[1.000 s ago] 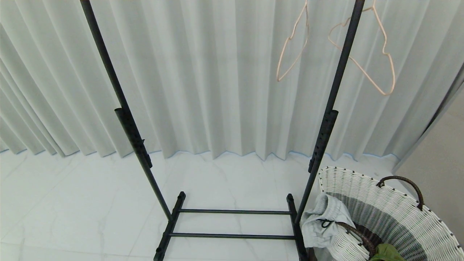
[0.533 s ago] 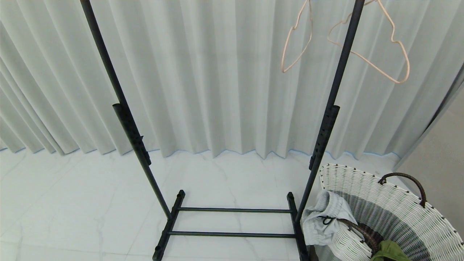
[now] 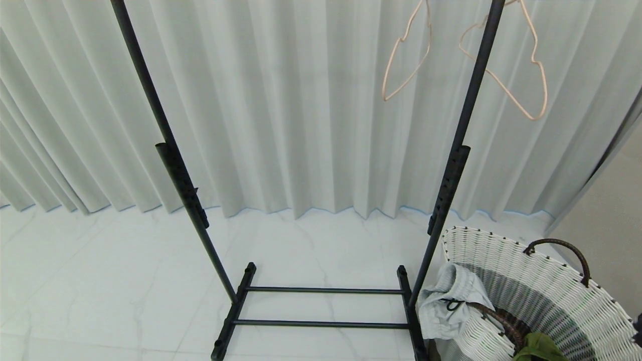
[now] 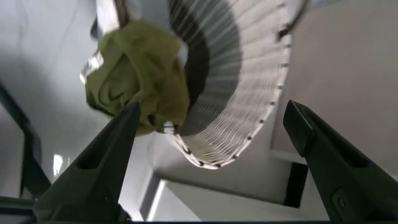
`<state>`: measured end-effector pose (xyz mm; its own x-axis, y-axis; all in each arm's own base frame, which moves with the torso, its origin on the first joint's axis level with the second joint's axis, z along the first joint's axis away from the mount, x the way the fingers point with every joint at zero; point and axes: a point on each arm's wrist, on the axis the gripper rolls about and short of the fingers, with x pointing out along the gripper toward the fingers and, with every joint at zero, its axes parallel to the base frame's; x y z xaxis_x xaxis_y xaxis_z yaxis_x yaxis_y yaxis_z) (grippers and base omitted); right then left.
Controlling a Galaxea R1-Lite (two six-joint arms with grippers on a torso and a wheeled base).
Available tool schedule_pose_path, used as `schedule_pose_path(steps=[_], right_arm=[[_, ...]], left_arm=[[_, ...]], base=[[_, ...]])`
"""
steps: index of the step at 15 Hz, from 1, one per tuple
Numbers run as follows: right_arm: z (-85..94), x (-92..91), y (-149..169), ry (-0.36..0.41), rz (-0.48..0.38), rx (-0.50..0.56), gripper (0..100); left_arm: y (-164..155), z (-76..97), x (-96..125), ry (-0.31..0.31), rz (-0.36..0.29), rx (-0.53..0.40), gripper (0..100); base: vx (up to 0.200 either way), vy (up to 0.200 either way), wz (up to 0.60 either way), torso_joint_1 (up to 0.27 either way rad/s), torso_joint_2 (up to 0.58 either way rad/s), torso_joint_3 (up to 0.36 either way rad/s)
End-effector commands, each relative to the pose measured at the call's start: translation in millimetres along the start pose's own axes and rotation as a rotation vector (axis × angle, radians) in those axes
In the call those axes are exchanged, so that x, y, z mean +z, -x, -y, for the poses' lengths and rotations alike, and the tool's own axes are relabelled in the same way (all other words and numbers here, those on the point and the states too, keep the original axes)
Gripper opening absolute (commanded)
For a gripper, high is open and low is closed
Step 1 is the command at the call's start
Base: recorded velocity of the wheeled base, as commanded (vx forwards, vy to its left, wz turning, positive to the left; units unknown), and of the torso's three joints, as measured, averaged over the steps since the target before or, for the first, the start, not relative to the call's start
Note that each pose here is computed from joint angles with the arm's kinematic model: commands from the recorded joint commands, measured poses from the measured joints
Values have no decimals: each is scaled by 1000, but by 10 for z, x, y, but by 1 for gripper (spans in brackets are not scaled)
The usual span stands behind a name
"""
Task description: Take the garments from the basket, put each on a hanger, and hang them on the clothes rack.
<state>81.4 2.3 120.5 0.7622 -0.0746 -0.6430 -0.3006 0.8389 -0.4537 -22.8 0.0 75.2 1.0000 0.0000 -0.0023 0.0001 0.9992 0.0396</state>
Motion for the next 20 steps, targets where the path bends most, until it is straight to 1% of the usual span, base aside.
schedule_pose_path(steps=[1, 3, 4, 6, 8, 12, 13, 16, 17, 18, 19, 20], right_arm=[[-118, 10, -422, 91, -168, 142, 100], [-156, 47, -551, 113, -191, 174, 100], [-174, 79, -713, 119, -220, 193, 100], [-197, 124, -941, 122, -229, 195, 100], [-212, 133, -1119, 124, -255, 173, 100], [-204, 157, -1302, 110, -241, 144, 100], [-199, 167, -1316, 106, -228, 135, 100], [-191, 169, -1319, 99, -225, 130, 100], [-179, 168, -1322, 94, -226, 126, 0], [-177, 174, -1328, 94, -225, 124, 0], [-164, 170, -1318, 95, -235, 99, 0], [-146, 162, -1291, 94, -255, 44, 0]], left_arm=[[-1, 0, 0, 0, -2, 0, 100], [0, 0, -1, 0, -1, 0, 100], [0, 0, 1, 1, 1, 0, 100], [0, 0, -1, 4, -1, 0, 100], [0, 0, 1, 6, 1, 0, 100], [0, 0, -1, 10, -1, 0, 100], [0, 0, 1, 24, 1, 0, 100], [-1, 0, 0, 26, -2, 0, 100], [-1, 0, 1, 26, -1, 0, 100], [-1, 0, 1, 26, -1, 0, 100], [-1, 0, 1, 26, -1, 0, 100], [-1, 0, 1, 26, -1, 0, 100]], base=[[0, 0, 0, 0, 0, 0], [0, 0, 0, 0, 0, 0], [0, 0, 0, 0, 0, 0], [0, 0, 0, 0, 0, 0], [0, 0, 0, 0, 0, 0], [0, 0, 0, 0, 0, 0], [0, 0, 0, 0, 0, 0], [0, 0, 0, 0, 0, 0], [0, 0, 0, 0, 0, 0], [0, 0, 0, 0, 0, 0], [0, 0, 0, 0, 0, 0], [0, 0, 0, 0, 0, 0]])
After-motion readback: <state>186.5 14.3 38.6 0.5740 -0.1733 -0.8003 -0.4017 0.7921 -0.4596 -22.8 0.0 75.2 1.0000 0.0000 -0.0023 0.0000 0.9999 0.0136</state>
